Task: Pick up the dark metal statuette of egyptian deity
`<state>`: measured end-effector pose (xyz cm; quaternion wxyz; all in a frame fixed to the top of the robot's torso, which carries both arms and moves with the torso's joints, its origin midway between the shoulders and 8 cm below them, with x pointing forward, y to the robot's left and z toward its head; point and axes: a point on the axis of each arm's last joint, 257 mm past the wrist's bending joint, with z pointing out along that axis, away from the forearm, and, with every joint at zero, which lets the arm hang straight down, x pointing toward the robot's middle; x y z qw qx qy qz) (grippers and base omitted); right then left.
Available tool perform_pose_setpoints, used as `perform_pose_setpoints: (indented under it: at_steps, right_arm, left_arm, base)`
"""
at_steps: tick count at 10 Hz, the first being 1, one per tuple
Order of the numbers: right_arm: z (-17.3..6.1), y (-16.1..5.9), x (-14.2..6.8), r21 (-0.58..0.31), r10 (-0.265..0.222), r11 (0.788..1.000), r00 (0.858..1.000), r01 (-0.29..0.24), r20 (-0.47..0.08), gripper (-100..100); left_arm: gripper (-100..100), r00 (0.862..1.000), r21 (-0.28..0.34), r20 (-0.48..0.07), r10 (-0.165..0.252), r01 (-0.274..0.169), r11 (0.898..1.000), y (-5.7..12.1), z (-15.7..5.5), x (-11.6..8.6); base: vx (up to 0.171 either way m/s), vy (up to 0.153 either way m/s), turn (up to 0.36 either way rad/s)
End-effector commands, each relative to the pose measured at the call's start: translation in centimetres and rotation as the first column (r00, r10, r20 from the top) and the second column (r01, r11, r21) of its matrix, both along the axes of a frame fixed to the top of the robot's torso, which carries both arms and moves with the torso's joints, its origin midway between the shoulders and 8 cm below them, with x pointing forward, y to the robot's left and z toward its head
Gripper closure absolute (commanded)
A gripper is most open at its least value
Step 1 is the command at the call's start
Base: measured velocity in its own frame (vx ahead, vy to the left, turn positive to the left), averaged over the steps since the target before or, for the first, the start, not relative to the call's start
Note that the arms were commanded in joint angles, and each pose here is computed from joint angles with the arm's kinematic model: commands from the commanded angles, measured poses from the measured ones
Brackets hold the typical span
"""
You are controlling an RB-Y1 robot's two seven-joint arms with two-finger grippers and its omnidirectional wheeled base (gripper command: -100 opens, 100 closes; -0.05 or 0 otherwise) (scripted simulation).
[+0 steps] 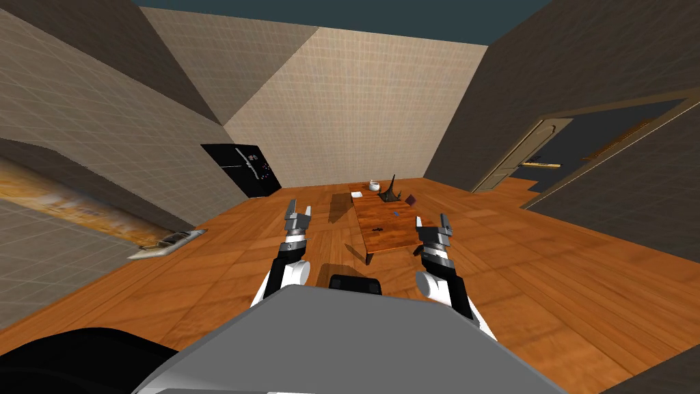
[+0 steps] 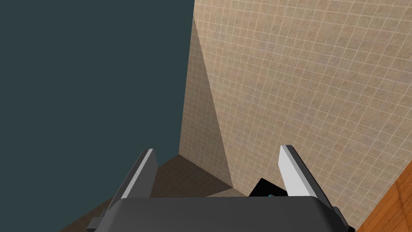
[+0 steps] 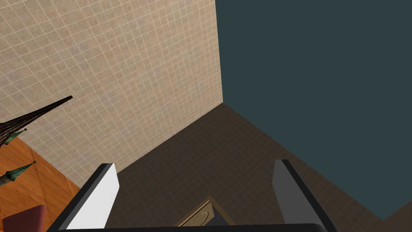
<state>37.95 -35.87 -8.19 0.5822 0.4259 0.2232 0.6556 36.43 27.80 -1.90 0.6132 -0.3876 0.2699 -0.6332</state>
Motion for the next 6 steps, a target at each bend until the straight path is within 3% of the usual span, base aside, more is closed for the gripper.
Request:
perform_pose_setpoints:
  at_steps: [1,2,5,6]
  right_arm:
    - [-1.5,-1.1,0.3,0.053,0.003,0.999,1.0,-0.002,-0.017,-100]
    - [-2.7,-2.8,0.4,0.115,-0.001,0.993,1.0,0.004,-0.028,-100]
    - [-5.2,-4.9,0.5,0.188,-0.01,0.982,0.998,0.022,-0.064,-100]
    - [-6.1,-6.7,0.4,0.248,-0.018,0.968,0.998,0.034,-0.068,-100]
  left_arm:
    - [0,1.0,0.0,0.0,0.0,0.0,1.0,0.0,0.0,0.0]
    - [0,1.0,0.0,0.0,0.0,0.0,1.0,0.0,0.0,0.0]
    - [0,1.0,0.0,0.0,0.0,0.0,1.0,0.0,0.0,0.0]
    - [0,1.0,0.0,0.0,0.0,0.0,1.0,0.0,0.0,0.0]
  base:
    - [0.011,0.122,0.038]
    - [0.025,0.107,0.071]
    - [0.024,0.085,0.068]
    - [0.052,0.096,0.084]
